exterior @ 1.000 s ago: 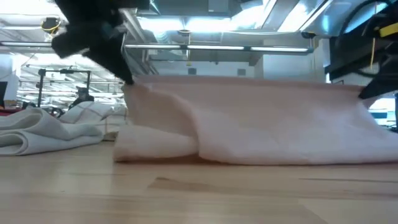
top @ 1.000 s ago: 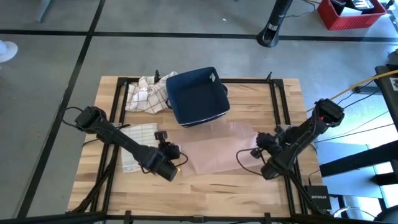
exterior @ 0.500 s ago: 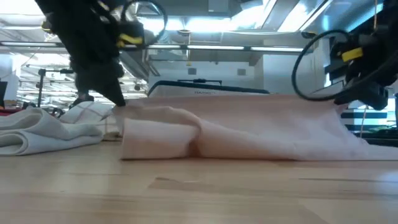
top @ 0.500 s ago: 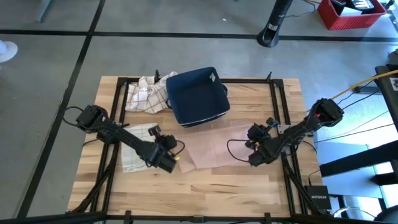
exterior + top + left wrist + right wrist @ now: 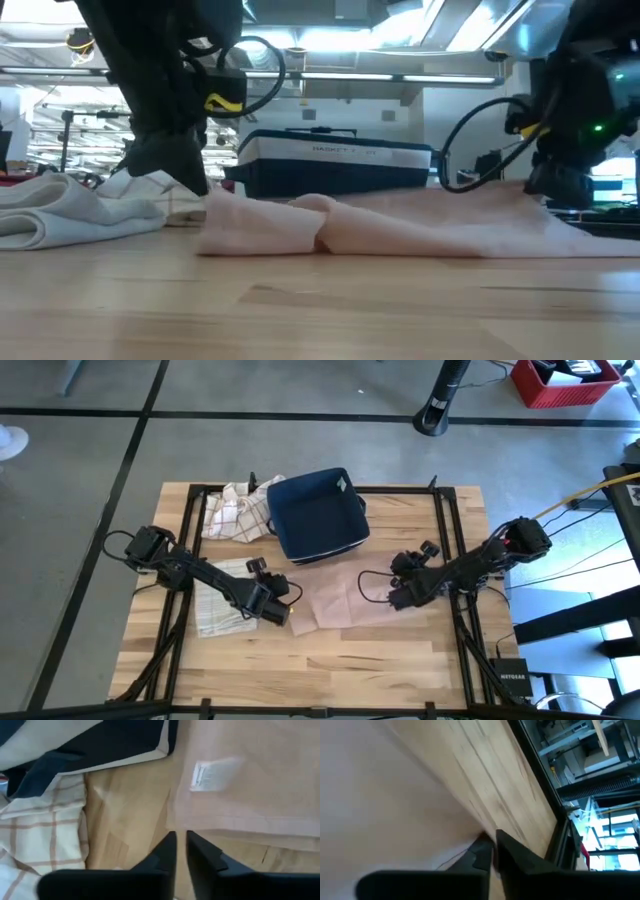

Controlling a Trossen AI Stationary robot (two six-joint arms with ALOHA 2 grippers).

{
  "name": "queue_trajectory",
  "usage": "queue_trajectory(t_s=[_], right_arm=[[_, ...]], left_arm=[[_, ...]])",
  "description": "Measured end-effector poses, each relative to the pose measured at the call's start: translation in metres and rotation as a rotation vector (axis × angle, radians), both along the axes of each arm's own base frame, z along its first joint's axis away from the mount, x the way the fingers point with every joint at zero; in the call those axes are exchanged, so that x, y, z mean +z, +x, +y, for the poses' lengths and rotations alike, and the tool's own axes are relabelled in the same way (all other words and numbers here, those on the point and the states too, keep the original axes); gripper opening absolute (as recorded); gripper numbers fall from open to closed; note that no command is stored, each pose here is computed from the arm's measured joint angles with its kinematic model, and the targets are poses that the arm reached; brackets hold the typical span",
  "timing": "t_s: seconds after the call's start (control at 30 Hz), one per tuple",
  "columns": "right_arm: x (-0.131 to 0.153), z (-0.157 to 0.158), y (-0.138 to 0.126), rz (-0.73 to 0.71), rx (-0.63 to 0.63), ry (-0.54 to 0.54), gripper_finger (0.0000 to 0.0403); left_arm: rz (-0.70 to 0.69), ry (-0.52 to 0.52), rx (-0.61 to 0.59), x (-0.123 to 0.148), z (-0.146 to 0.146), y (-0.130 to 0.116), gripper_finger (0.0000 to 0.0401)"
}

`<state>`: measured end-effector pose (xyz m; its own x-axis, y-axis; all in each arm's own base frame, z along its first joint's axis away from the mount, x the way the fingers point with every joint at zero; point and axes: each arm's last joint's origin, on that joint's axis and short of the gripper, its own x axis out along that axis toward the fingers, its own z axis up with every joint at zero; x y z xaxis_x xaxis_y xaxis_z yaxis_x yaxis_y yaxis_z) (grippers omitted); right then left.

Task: Fold towel
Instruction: Fold the pink towel on the table

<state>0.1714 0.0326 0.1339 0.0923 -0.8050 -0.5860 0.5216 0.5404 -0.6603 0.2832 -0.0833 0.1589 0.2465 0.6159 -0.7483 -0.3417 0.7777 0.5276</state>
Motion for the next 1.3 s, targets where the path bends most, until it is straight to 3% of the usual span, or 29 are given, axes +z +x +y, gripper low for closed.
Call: queue_trajectory(t_s=[0.1,0.23,0.33,0.47,0.63,0.83,0.97,1.13,1.3], right_arm=[[0.0,-0.004,0.0,0.011,-0.021,-0.001,0.0082],[0.009,-0.002,0.002,0.091,-0.038,0.08,0.0147],[0.023,0.006,0.007,0.107,-0.035,0.172,0.0182],[0.039,0.027,0.012,0.079,0.066,0.355,0.021],[0.043,0.06,0.01,-0.016,0.231,0.489,0.0218],[0.035,0.081,0.003,-0.162,0.247,0.509,0.0214],[0.021,0.084,-0.007,-0.225,0.202,0.542,0.0214],[0.0,0.081,-0.016,-0.281,0.181,0.578,0.0214],[-0.014,0.078,-0.021,-0.328,0.191,0.598,0.0214]], left_arm=[[0.024,-0.023,-0.001,0.001,0.0,-0.001,0.0086],[0.075,-0.172,0.017,0.014,-0.009,0.0,0.0136],[-0.008,-0.287,-0.016,0.031,-0.028,0.001,0.0155],[-0.187,-0.441,-0.081,0.047,-0.057,0.002,0.016],[-0.352,-0.577,-0.085,0.046,-0.083,0.001,0.0153],[-0.535,-0.751,0.108,0.018,-0.088,-0.006,0.0148],[-0.62,-0.797,0.186,0.0,-0.085,-0.013,0.0147],[-0.695,-0.824,0.149,-0.01,-0.085,-0.012,0.0148],[-0.708,-0.788,0.132,-0.022,-0.086,-0.009,0.0145]])
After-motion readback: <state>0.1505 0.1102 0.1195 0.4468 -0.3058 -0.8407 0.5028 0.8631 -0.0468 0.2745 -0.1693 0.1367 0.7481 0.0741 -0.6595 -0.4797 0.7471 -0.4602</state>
